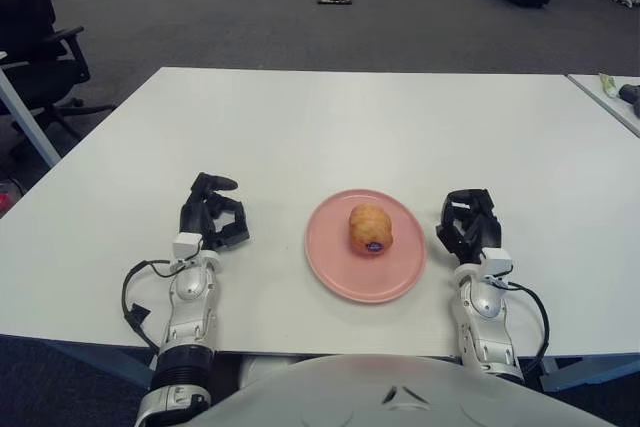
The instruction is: Put the apple into the plate.
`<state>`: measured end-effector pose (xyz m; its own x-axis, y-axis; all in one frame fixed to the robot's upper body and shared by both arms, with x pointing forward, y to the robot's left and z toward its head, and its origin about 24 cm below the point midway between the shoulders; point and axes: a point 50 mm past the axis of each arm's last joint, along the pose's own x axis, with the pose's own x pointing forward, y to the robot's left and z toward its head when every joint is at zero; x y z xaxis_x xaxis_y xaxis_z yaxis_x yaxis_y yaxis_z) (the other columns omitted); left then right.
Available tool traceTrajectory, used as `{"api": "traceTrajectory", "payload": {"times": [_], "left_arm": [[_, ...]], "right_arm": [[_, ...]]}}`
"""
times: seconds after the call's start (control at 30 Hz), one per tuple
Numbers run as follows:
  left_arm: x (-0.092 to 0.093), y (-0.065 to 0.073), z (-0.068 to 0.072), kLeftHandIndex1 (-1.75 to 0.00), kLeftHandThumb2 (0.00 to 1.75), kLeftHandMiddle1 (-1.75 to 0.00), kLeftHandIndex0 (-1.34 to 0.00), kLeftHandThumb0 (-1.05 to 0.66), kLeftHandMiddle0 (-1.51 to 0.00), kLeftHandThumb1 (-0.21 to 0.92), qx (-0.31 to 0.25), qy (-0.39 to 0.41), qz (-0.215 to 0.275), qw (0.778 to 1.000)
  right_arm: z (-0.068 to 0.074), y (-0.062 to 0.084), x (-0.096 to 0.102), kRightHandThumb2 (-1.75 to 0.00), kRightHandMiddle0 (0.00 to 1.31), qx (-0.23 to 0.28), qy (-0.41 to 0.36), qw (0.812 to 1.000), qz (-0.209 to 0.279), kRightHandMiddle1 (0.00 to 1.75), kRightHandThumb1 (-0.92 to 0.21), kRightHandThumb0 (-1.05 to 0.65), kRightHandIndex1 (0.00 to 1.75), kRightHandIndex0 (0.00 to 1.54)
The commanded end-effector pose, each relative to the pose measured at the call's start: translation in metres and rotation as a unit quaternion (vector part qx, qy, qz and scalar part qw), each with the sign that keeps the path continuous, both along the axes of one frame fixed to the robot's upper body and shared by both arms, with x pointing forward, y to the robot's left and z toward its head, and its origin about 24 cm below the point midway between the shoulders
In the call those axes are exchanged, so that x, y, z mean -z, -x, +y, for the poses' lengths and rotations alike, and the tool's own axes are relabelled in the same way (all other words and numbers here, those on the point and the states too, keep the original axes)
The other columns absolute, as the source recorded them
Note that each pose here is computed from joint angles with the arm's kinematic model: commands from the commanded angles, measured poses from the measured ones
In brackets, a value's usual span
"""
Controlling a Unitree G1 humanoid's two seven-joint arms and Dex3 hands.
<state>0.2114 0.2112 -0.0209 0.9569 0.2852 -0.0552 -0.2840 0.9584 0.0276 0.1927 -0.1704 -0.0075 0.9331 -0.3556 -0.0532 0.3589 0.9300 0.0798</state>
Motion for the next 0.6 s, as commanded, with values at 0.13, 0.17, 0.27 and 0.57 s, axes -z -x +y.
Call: {"api": "traceTrajectory", "payload": {"times": [0.13, 0.17, 0.27, 0.57], "left_arm": [[0.013, 0.009, -0.006, -1.74, 1.41, -1.75, -0.49, -0.01, -0.61, 0.25, -0.006, 0.02, 0.038, 0.999], [0.013, 0.009, -0.006, -1.74, 1.41, -1.75, -0.49, -0.01, -0.61, 0.25, -0.005, 0.021, 0.038, 0.999], [0.012, 0.01, -0.008, -1.74, 1.4, -1.75, -0.48, -0.01, -0.6, 0.26, -0.003, 0.021, 0.036, 0.999], [0.011, 0.01, -0.01, -1.74, 1.37, -1.75, -0.45, -0.01, -0.58, 0.29, 0.008, 0.012, 0.034, 0.999]], "right_arm": [[0.005, 0.006, 0.0, -0.87, 0.35, -0.004, -0.023, 1.0, -0.004, 1.75, -0.67, -0.38, 1.75, 0.78], [0.005, 0.007, 0.0, -0.88, 0.35, -0.006, -0.021, 1.0, -0.005, 1.75, -0.67, -0.38, 1.75, 0.78], [0.005, 0.009, -0.001, -0.88, 0.35, -0.009, -0.017, 1.0, -0.007, 1.75, -0.67, -0.39, 1.75, 0.79], [0.004, 0.014, -0.004, -0.9, 0.36, -0.033, 0.004, 0.999, -0.01, 1.75, -0.65, -0.39, 1.75, 0.81]]}}
